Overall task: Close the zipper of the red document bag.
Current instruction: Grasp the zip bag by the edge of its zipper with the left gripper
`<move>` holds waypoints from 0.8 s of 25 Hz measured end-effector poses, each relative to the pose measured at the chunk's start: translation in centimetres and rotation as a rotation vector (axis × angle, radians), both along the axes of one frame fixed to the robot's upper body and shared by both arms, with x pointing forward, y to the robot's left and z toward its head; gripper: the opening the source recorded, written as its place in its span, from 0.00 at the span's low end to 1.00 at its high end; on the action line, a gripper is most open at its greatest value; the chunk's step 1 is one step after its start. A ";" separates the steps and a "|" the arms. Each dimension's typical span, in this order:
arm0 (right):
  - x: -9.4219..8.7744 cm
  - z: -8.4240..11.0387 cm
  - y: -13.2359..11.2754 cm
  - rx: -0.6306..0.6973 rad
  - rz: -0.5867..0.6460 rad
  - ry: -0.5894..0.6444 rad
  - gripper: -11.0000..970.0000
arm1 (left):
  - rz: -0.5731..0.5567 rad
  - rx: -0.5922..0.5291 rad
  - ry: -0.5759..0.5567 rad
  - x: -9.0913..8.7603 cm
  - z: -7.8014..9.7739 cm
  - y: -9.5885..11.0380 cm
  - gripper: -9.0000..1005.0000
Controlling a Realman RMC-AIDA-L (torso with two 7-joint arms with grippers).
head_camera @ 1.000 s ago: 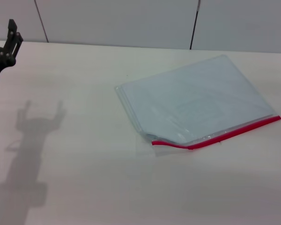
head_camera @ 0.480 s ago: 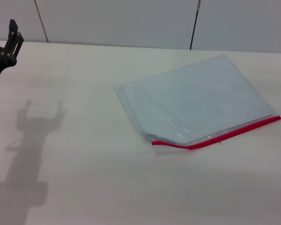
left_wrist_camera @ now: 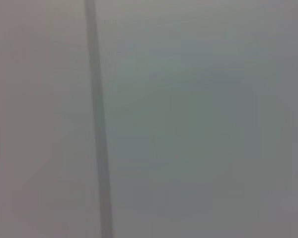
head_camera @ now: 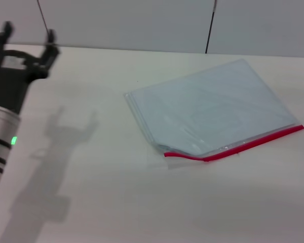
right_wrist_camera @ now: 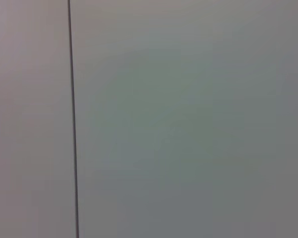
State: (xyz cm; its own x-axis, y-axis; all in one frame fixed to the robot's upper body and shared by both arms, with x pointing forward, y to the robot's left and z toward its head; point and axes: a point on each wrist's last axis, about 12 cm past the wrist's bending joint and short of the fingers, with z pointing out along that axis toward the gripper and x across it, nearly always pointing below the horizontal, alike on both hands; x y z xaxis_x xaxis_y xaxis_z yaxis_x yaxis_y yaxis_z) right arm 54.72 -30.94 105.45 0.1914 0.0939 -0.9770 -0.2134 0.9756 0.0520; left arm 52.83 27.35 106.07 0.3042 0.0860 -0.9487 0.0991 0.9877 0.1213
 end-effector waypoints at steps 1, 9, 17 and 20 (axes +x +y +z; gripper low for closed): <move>0.0 0.0 -0.1 -0.001 -0.001 0.001 0.92 | -0.037 0.008 0.005 0.1 0.1 -0.5 0.89; -0.1 -0.1 -0.2 -0.003 -0.005 0.003 0.92 | -0.291 0.065 0.064 0.3 1.1 -3.0 0.89; -0.1 0.0 -0.3 -0.006 -0.006 0.001 0.92 | -0.454 0.082 0.209 0.5 3.6 -4.4 0.89; -0.1 0.0 -0.3 -0.007 -0.007 0.001 0.92 | -0.487 0.140 0.278 0.7 3.7 -5.1 0.89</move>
State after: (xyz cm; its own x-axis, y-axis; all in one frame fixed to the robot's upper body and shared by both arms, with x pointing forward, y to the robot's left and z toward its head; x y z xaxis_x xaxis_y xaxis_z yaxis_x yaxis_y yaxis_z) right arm 54.59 -31.29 105.42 0.1909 0.0858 -0.9779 -0.2069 0.9773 0.0454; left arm 53.55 22.27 109.77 0.0808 0.1291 -0.9883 0.5848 0.7968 0.1519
